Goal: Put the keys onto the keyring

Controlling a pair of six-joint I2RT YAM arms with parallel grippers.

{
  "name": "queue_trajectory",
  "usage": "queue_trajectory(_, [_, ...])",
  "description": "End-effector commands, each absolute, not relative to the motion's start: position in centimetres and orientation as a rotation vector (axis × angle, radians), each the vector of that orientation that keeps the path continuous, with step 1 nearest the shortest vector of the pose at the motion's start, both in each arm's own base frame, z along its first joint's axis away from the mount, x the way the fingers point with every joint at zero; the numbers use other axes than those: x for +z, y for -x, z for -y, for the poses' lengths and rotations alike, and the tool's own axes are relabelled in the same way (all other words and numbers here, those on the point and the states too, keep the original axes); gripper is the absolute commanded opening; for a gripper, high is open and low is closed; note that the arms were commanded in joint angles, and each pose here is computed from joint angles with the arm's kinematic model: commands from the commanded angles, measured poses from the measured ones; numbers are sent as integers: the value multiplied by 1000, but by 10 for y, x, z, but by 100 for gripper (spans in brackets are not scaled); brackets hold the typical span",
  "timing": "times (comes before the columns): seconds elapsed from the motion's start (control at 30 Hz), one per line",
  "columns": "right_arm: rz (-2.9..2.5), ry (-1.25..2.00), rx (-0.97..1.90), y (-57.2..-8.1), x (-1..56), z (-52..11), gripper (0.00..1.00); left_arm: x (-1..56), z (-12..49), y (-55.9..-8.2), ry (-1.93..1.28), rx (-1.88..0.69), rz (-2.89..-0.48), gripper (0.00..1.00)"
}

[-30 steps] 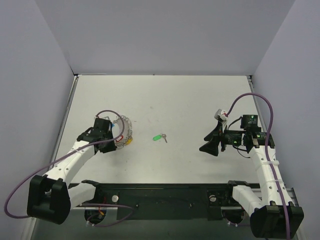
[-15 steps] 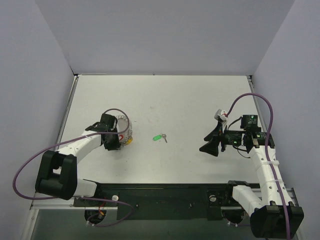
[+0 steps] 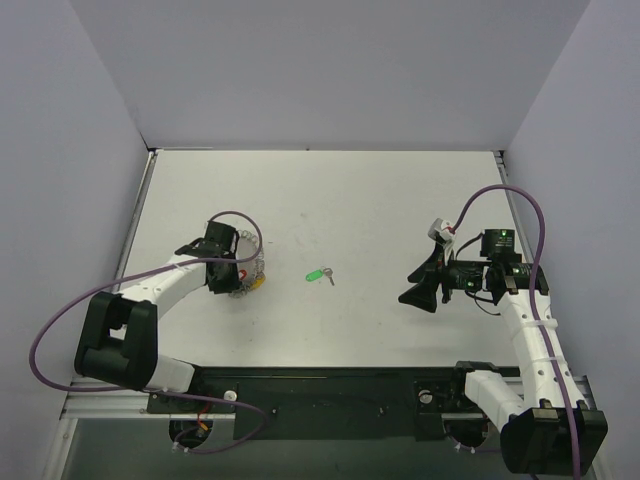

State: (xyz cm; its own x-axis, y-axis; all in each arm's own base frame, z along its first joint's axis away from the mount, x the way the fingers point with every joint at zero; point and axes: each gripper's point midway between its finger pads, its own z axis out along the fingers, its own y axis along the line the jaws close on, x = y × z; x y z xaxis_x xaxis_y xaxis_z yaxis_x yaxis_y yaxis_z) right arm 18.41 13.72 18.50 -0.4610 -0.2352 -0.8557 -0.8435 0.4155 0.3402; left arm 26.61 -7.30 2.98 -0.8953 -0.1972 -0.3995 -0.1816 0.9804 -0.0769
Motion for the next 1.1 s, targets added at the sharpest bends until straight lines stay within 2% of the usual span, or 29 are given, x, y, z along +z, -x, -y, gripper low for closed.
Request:
queue_trajectory(0.0, [-1901, 924, 1065, -182, 190, -139, 66, 41, 69, -284, 246, 0, -2661, 28])
queue_trajectory(1.07, [-1900, 924, 1070, -181, 190, -140, 66, 37, 60, -284, 151, 101, -2702, 26])
